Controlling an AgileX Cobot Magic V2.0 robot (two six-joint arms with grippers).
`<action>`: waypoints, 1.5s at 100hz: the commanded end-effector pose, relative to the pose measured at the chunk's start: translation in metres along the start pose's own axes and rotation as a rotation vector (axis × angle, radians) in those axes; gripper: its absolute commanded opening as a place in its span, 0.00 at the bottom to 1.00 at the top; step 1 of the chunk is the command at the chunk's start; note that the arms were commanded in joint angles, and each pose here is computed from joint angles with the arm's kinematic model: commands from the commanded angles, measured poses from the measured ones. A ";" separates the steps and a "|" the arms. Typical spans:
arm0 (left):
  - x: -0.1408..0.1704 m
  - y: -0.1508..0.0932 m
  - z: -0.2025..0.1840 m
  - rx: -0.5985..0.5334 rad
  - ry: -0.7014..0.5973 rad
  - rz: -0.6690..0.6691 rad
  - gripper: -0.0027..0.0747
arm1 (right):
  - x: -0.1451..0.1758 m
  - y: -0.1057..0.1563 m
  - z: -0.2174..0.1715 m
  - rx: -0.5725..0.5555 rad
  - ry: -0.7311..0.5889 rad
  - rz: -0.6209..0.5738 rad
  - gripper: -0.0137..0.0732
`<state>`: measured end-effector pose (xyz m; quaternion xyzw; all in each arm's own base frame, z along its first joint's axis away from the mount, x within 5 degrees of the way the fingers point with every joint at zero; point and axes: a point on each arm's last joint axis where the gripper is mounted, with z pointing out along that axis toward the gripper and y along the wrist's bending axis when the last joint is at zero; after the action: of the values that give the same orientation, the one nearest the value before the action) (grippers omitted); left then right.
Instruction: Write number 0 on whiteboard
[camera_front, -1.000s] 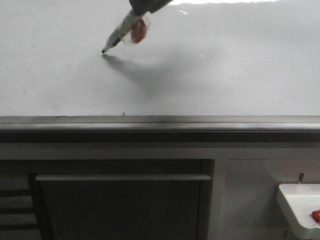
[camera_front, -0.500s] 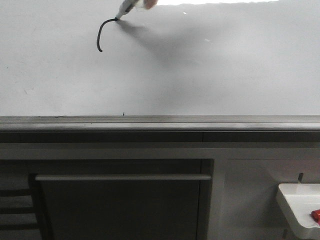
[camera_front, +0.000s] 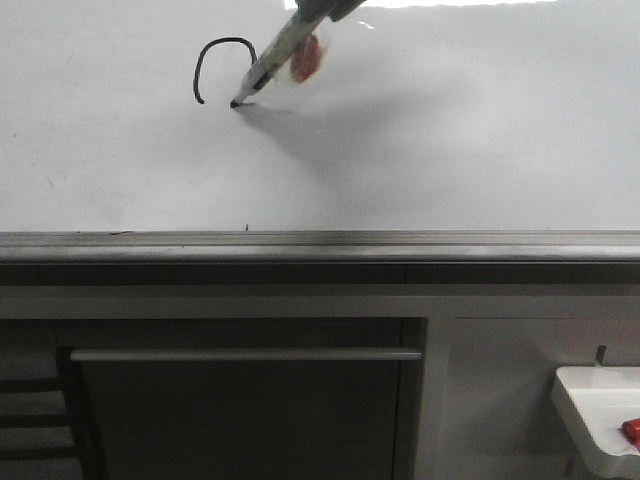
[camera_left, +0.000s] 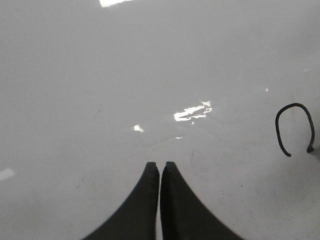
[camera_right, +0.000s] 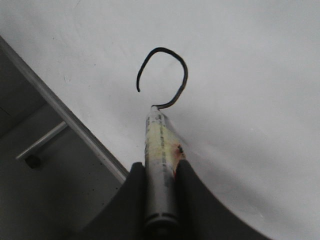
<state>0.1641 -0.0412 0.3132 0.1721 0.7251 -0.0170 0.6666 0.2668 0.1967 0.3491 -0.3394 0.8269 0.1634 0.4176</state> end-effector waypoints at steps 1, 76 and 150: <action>-0.019 0.002 -0.002 -0.002 -0.118 -0.021 0.01 | -0.016 -0.006 -0.001 0.054 -0.107 -0.045 0.08; -0.019 0.002 -0.001 -0.002 -0.115 -0.021 0.01 | -0.046 0.002 -0.014 0.042 -0.191 -0.080 0.08; -0.014 -0.089 0.002 0.502 -0.132 0.286 0.57 | -0.022 0.048 -0.038 -0.126 0.002 -0.193 0.08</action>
<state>0.1431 -0.1117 0.2999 0.4070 0.6563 -0.0820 0.6300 0.2280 0.2248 0.3632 -0.4501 0.8029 0.1633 0.3551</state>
